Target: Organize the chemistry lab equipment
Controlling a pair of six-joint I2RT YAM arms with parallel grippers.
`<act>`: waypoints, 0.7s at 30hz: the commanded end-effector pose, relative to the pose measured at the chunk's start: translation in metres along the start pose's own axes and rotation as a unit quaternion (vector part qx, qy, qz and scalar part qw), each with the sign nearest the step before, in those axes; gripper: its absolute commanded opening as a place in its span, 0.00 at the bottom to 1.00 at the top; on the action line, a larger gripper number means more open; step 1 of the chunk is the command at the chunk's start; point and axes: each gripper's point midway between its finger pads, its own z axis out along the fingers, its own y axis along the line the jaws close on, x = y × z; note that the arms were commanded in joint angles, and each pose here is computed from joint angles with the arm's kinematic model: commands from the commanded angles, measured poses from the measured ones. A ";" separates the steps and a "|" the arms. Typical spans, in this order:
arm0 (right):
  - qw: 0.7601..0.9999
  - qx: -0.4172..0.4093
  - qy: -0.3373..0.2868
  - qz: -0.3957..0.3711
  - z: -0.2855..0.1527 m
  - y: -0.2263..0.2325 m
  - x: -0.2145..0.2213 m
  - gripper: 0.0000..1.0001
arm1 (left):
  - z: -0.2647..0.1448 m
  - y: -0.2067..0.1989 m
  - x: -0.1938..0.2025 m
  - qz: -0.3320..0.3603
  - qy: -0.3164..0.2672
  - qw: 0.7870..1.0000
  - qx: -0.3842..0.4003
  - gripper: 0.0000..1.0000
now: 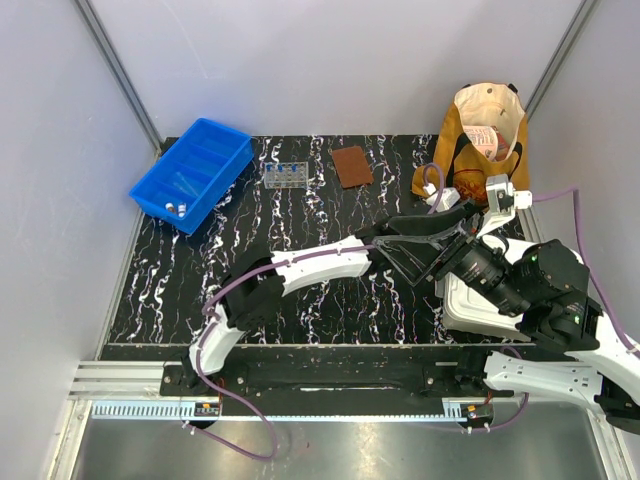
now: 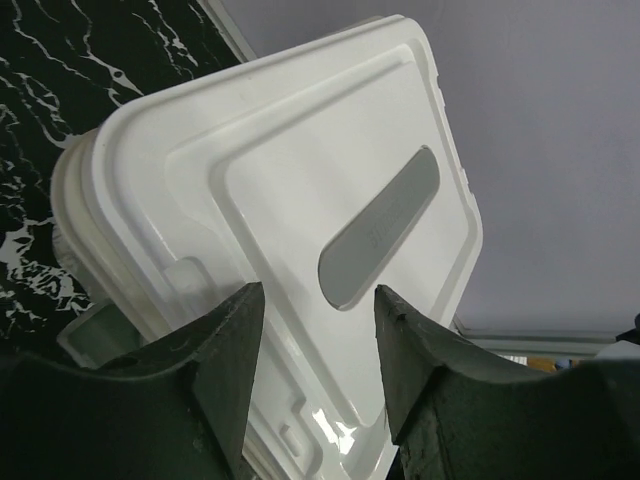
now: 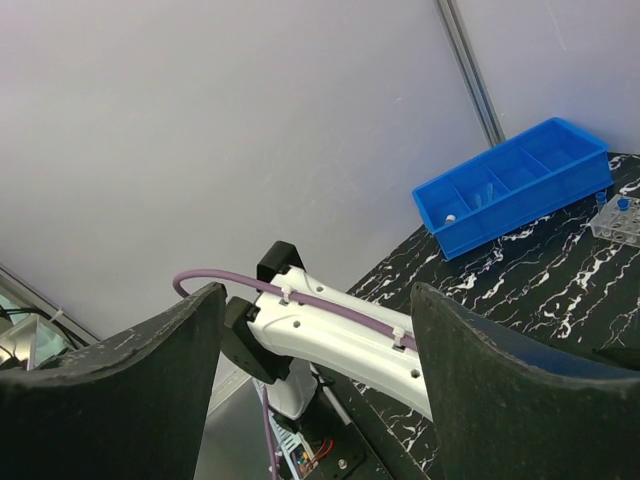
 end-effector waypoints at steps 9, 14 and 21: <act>0.991 0.123 -0.038 -0.048 -0.009 -0.044 -0.023 0.79 | -0.023 0.022 -0.006 0.027 -0.023 0.996 -0.081 0.52; 0.978 0.188 -0.064 -0.062 -0.022 -0.065 -0.039 0.76 | -0.029 0.025 -0.005 0.025 -0.024 0.996 -0.086 0.52; 0.956 0.271 -0.079 -0.081 -0.041 -0.092 -0.051 0.75 | -0.030 0.031 0.003 0.024 -0.016 0.996 -0.088 0.51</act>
